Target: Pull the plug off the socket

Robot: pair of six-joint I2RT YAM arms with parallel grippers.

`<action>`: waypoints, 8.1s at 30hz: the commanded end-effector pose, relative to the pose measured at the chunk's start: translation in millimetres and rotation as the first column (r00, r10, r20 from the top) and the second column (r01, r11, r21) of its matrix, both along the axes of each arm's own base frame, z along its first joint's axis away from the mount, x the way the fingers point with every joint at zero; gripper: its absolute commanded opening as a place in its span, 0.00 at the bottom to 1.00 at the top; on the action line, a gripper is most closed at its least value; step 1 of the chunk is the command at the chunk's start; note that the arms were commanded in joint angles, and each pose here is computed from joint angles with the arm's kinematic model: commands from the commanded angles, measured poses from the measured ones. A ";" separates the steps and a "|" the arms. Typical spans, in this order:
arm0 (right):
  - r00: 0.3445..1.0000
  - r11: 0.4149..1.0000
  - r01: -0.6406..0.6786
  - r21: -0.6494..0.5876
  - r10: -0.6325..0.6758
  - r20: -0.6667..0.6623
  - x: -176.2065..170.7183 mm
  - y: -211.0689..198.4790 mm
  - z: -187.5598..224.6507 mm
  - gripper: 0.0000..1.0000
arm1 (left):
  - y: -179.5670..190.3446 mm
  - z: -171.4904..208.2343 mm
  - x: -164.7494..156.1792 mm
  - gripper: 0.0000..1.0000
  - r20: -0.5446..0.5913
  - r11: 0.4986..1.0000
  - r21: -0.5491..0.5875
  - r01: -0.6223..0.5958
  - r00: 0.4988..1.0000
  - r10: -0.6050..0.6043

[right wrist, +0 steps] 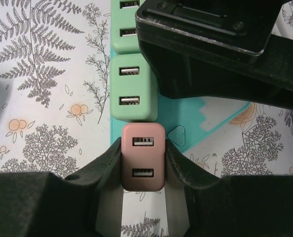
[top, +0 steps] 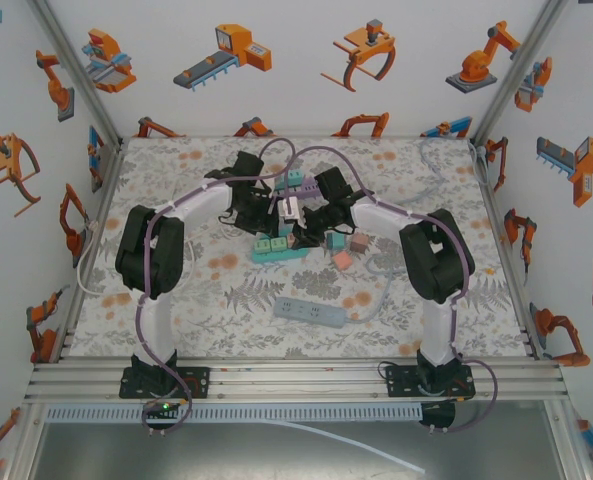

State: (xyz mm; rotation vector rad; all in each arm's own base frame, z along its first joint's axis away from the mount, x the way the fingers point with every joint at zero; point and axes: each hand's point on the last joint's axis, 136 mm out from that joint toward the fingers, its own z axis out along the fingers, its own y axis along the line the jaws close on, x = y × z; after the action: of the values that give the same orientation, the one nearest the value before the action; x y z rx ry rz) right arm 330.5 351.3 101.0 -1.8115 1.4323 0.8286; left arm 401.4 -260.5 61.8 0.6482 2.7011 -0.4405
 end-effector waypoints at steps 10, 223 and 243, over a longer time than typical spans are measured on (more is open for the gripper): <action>0.932 0.973 -0.230 -0.001 0.221 0.288 -29.9 18.1 44.3 0.00 | 46.6 -62.8 0.3 0.64 -0.011 0.956 0.288 -0.053 0.998 0.058; 0.943 0.996 -0.076 0.050 0.056 0.327 -51.5 39.5 47.8 0.01 | 44.1 -39.3 -8.1 0.58 -0.144 0.983 0.179 -0.050 0.987 0.076; 0.943 0.992 -0.061 0.115 0.019 0.333 -52.3 32.9 70.0 0.00 | 50.2 -43.2 -6.8 0.60 -0.077 0.956 0.293 -0.024 0.996 0.048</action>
State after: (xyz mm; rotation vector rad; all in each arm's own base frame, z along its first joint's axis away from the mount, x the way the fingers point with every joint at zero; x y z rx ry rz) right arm 286.2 374.3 108.7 -1.8365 1.3045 0.5770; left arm 377.1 -254.7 53.6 0.6523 2.8667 -0.4210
